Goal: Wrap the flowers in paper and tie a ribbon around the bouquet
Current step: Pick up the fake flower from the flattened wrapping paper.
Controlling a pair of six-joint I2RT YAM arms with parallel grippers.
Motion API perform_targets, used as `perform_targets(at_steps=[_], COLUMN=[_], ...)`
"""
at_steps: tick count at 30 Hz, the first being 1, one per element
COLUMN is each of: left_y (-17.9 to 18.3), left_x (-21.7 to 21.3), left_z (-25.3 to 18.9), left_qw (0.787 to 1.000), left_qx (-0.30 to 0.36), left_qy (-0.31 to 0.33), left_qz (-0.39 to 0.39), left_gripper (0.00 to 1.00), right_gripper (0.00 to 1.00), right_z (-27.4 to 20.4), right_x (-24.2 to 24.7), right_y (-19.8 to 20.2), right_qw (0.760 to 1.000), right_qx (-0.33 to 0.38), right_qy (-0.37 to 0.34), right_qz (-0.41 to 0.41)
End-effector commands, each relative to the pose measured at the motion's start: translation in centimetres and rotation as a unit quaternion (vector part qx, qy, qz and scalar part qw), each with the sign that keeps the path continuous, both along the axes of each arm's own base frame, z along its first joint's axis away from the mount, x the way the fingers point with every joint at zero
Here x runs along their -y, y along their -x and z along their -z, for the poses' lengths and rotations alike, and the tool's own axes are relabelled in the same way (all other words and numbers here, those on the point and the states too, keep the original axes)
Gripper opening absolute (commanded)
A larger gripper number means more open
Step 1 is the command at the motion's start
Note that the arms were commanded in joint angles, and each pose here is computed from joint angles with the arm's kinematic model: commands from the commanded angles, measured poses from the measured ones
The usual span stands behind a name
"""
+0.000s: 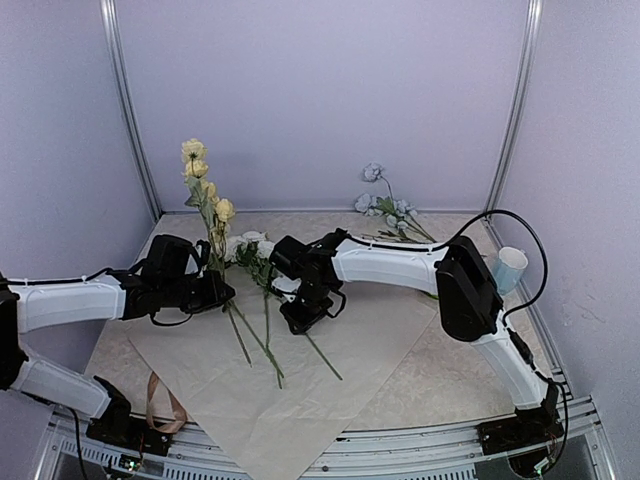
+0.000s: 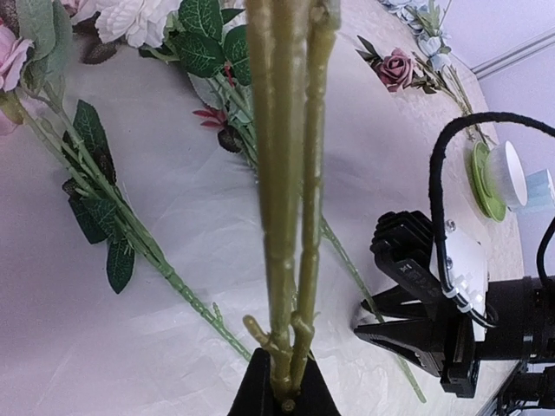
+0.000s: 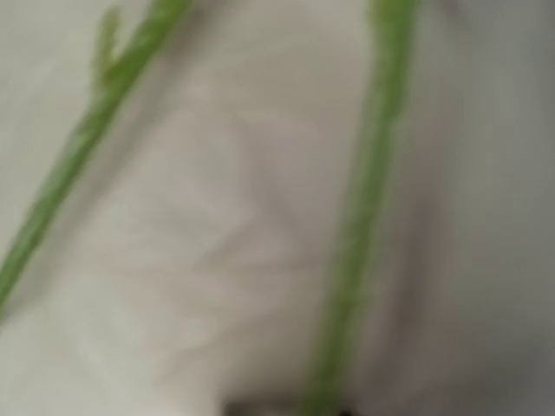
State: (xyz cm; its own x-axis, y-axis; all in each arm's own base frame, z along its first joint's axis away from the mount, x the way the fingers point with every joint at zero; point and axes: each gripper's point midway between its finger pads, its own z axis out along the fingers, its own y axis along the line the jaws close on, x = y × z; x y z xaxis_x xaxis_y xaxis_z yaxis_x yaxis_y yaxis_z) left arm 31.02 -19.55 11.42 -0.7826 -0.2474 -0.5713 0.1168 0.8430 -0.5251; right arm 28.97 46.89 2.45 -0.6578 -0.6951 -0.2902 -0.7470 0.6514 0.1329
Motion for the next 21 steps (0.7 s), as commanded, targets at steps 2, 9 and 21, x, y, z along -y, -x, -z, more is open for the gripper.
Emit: perform_targets(at_steps=[2, 9, 21], left_y=[-0.5, -0.7, -0.2], left_x=[-0.3, -0.7, -2.9], left_z=[-0.7, -1.2, -3.6], left_qw=[1.000, 0.999, 0.996], left_qx=[0.029, 0.042, 0.084], left_qy=[0.004, -0.018, -0.032], left_qz=[0.006, 0.010, -0.012], left_gripper=[0.00, 0.00, 0.00], right_gripper=[0.10, 0.00, 0.00], right_z=[3.1, -3.3, -14.1], right_x=[2.3, -1.4, -5.1], right_y=[2.0, -0.4, -0.1], right_qw=[0.997, 0.998, 0.924], right_qx=[-0.019, 0.015, -0.077], right_qy=[0.076, -0.044, -0.353], right_qz=[0.009, 0.046, 0.128])
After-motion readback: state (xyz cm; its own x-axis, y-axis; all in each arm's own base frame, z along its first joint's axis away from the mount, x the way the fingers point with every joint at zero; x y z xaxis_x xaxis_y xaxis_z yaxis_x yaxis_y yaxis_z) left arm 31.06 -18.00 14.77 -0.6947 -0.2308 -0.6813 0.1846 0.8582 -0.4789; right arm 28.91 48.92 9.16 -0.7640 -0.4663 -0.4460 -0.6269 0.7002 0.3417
